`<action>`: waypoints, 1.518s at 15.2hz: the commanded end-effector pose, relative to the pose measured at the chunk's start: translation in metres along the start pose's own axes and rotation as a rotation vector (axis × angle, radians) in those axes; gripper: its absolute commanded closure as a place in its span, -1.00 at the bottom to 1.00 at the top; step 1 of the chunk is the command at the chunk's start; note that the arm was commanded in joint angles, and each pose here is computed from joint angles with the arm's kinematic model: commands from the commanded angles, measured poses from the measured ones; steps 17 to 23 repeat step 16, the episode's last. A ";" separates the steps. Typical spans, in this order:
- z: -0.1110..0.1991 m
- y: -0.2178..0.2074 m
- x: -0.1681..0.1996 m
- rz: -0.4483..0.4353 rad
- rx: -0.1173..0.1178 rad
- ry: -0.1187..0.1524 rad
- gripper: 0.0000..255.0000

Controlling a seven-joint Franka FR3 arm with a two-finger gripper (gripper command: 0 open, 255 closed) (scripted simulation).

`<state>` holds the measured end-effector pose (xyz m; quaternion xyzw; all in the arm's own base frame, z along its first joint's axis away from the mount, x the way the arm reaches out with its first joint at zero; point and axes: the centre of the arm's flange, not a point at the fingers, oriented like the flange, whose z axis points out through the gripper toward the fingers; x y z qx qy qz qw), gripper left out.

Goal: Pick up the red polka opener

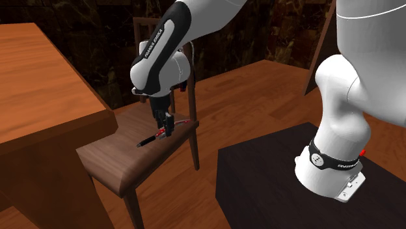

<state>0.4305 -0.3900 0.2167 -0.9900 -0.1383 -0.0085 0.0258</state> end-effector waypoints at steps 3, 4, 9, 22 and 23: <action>-0.018 -0.002 0.000 0.000 0.002 -0.001 1.00; -0.023 -0.002 0.000 0.000 0.002 -0.001 1.00; -0.049 -0.003 0.001 0.000 0.002 -0.001 1.00; -0.076 -0.004 0.001 0.000 0.002 -0.001 1.00; -0.076 -0.004 0.001 0.000 0.002 -0.001 1.00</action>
